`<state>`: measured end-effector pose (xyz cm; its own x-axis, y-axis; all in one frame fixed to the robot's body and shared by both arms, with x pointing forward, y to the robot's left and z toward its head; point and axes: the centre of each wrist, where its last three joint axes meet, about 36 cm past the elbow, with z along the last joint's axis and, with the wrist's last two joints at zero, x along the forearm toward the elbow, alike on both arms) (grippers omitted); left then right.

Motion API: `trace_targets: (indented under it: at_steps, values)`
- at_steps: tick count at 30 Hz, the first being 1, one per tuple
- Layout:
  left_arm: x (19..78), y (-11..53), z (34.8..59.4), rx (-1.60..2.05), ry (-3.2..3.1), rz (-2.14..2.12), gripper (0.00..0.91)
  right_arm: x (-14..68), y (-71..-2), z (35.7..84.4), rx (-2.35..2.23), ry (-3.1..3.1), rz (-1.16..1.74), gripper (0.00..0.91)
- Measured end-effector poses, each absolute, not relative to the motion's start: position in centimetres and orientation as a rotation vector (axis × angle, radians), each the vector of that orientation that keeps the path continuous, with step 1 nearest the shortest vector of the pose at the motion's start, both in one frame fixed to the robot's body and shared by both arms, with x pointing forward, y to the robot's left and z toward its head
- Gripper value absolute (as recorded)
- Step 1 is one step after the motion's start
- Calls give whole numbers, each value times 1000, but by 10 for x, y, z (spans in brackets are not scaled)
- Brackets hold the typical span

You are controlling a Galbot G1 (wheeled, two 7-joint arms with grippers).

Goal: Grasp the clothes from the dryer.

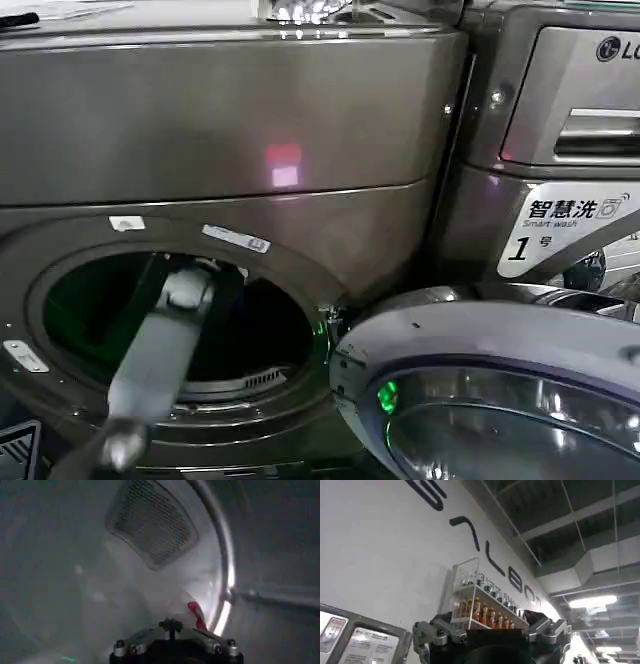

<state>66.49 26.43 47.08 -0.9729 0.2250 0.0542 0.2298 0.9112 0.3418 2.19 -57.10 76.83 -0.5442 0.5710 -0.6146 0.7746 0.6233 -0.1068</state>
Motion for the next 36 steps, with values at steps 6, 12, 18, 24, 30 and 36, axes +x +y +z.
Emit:
trace_targets:
  at_steps: [6, 12, 18, 24, 30, 36]
  values:
    - [616, 252, 471, -104, -3291, -357, 0, 20, -568, 768, 1070, 2299, -515, 907]
    - [571, 241, 463, 64, -3403, -237, 0, 19, -567, 770, 1082, 2299, -534, 907]
    - [543, 239, 444, 130, -3366, -191, 0, 15, -568, 773, 1091, 2288, -545, 907]
    - [529, 241, 441, 155, -3363, -177, 0, 16, -567, 773, 1086, 2284, -547, 907]
    - [526, 238, 442, 150, -3365, -171, 0, 12, -566, 776, 1098, 2283, -554, 907]
    - [523, 241, 445, 155, -3369, -173, 0, 11, -565, 777, 1098, 2289, -552, 907]
